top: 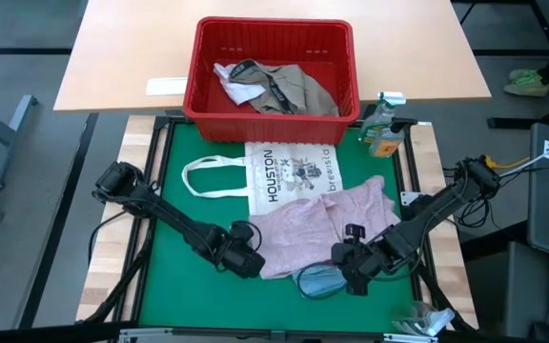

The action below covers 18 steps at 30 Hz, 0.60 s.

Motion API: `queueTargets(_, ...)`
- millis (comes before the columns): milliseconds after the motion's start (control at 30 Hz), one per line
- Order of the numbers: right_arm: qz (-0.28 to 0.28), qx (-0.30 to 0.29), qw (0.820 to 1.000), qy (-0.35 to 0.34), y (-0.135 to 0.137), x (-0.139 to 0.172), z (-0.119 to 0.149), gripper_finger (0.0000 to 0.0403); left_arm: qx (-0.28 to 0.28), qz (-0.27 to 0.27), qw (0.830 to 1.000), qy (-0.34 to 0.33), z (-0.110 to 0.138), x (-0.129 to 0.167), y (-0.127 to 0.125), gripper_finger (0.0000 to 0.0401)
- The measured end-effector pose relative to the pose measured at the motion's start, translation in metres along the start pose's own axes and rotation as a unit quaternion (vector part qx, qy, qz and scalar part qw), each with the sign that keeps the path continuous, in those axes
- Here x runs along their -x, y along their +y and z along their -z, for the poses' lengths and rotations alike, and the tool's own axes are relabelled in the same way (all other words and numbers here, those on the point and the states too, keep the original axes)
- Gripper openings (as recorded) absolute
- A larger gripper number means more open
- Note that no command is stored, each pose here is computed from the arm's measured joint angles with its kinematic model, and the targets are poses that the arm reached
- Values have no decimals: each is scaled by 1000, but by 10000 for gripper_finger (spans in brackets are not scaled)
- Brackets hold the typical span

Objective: Fold Laundry from Bin
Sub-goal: Fold the pink shirt from the red laundry basket

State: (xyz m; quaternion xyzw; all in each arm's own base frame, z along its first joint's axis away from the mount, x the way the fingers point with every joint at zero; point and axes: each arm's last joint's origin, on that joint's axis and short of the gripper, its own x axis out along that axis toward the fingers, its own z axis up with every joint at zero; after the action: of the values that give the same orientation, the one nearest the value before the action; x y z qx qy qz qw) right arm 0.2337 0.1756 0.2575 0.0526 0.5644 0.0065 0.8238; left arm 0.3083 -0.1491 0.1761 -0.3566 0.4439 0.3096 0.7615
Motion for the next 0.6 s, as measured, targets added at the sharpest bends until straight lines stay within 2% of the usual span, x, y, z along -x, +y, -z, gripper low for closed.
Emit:
queueTargets(133, 0, 0, 1000, 0, 0, 0, 0, 175, 6, 3, 1000, -1, 2, -9, 7, 129)
queueTargets(267, -1, 0, 1000, -1, 0, 0, 0, 175, -15, 2, 1000, 4, 0, -13, 9, 136)
queueTargets(600, -3, -1, 1000, -3, 0, 0, -1, 175, 2, 4, 1000, 21, -12, -17, 11, 207)
